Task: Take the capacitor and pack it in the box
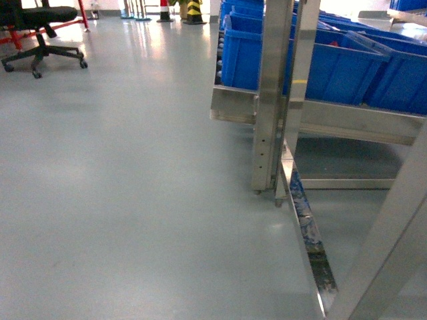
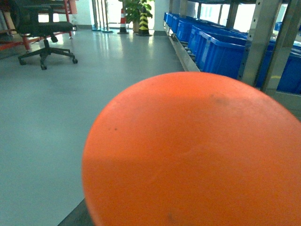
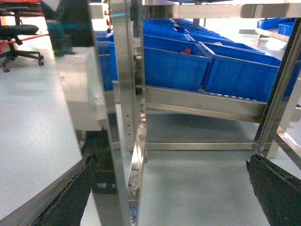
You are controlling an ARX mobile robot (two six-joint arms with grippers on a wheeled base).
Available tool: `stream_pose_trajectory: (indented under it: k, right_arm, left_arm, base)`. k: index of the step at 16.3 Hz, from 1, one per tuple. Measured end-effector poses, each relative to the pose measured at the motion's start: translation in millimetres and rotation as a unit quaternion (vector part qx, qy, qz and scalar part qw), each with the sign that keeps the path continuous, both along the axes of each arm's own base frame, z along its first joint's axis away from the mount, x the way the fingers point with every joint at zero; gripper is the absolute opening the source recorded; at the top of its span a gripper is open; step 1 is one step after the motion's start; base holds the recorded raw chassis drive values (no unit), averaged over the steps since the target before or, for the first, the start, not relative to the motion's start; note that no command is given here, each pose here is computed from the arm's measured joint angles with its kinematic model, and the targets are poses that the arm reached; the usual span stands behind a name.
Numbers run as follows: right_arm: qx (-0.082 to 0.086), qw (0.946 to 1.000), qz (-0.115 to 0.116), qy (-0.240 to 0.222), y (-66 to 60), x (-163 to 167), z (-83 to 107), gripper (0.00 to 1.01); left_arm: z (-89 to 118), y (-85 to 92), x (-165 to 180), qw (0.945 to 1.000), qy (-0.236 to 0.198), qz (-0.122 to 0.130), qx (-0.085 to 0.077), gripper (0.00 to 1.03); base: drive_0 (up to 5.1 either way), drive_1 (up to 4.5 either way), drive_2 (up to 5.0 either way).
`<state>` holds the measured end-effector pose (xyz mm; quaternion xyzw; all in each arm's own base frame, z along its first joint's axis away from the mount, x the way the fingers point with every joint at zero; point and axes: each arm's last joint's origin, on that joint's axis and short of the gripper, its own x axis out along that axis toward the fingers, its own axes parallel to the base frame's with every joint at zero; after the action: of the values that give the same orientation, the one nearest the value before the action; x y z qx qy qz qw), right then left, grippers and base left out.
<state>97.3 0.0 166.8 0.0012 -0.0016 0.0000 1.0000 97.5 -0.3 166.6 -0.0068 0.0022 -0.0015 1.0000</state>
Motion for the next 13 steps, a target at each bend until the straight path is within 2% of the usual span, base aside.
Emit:
stream_pose_trajectory:
  k: [13]
  right_arm:
    - [0.000, 1.0000, 0.000, 0.001, 0.0, 0.0, -0.2, 0.98]
  left_arm:
    - [0.0, 0.0, 0.0, 1.0000, 0.000, 0.000, 0.000, 0.44]
  base:
    - [-5.0, 2.41, 2.4]
